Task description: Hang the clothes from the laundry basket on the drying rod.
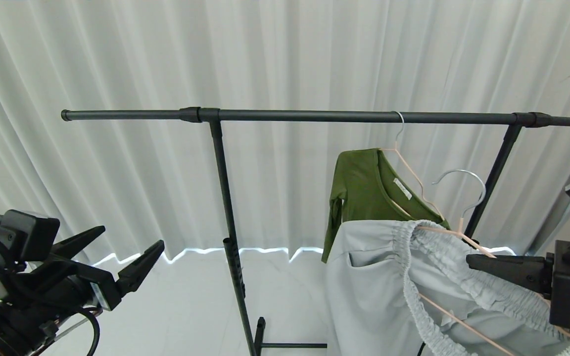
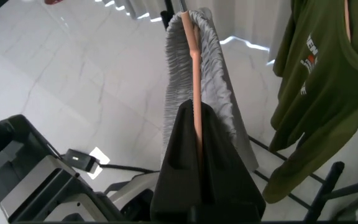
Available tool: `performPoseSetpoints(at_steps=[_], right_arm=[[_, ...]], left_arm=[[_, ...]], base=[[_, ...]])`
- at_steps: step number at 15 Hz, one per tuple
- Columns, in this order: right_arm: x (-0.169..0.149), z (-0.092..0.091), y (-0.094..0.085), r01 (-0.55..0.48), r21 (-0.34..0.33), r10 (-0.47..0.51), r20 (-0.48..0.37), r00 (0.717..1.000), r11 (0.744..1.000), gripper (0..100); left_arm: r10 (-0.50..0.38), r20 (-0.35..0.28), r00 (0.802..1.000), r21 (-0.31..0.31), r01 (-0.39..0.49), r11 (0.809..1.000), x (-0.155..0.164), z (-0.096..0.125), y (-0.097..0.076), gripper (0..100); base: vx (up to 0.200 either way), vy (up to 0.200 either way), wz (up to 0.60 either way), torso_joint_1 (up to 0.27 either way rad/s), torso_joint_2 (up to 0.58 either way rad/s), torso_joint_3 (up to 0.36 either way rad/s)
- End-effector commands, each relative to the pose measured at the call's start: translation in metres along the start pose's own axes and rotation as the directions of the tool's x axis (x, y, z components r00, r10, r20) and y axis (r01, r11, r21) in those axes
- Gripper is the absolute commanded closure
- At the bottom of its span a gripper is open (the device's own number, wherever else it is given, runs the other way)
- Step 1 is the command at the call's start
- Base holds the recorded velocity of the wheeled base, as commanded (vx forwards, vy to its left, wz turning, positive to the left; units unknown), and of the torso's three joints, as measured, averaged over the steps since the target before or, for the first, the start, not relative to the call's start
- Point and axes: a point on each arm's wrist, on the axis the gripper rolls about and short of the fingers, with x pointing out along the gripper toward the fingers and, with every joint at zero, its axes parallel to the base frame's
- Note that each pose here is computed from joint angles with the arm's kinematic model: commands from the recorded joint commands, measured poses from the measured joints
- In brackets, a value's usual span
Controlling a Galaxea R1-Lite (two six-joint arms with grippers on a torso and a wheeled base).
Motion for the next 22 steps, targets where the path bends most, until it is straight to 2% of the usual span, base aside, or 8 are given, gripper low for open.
performPoseSetpoints(at_steps=[1, 8, 11, 15, 18, 22], right_arm=[[0.003, -0.001, -0.001, -0.005, 0.004, 0.005, -0.013, 1.000, 1.000, 100], [0.005, -0.001, 0.000, -0.015, 0.002, 0.015, -0.020, 1.000, 1.000, 100], [0.012, 0.000, -0.002, -0.017, 0.003, 0.017, -0.030, 0.999, 1.000, 100], [0.037, 0.021, -0.011, -0.015, -0.005, 0.015, -0.007, 1.000, 1.000, 100], [0.043, 0.039, -0.010, -0.025, -0.025, 0.026, 0.033, 0.999, 0.999, 100], [0.077, 0.058, -0.024, -0.024, -0.030, 0.025, 0.055, 0.998, 0.999, 100]], left_arm=[[0.000, -0.008, 1.000, -0.003, 0.000, 1.000, 0.001, -0.001, 0.000, 0], [-0.002, -0.015, 1.000, -0.004, 0.002, 1.000, 0.001, -0.003, 0.000, 0], [-0.003, -0.017, 1.000, -0.004, 0.003, 1.000, 0.000, -0.003, 0.000, 0], [-0.003, -0.017, 1.000, -0.004, 0.003, 1.000, 0.000, -0.003, 0.000, 0], [-0.002, -0.015, 1.000, -0.004, 0.002, 1.000, 0.000, -0.003, 0.000, 0], [-0.003, -0.017, 1.000, 0.004, 0.003, 1.000, -0.001, -0.004, -0.001, 0]], base=[[0.200, 0.000, 0.00, -0.012, 0.01, 0.002], [0.200, 0.000, 0.00, 0.004, 0.00, 0.002], [0.000, 0.000, 0.00, 0.000, 0.00, 0.000], [0.000, 0.000, 0.00, 0.000, 0.00, 0.000], [0.000, 0.000, 0.00, 0.000, 0.00, 0.000], [0.000, 0.000, 0.00, 0.000, 0.00, 0.000]])
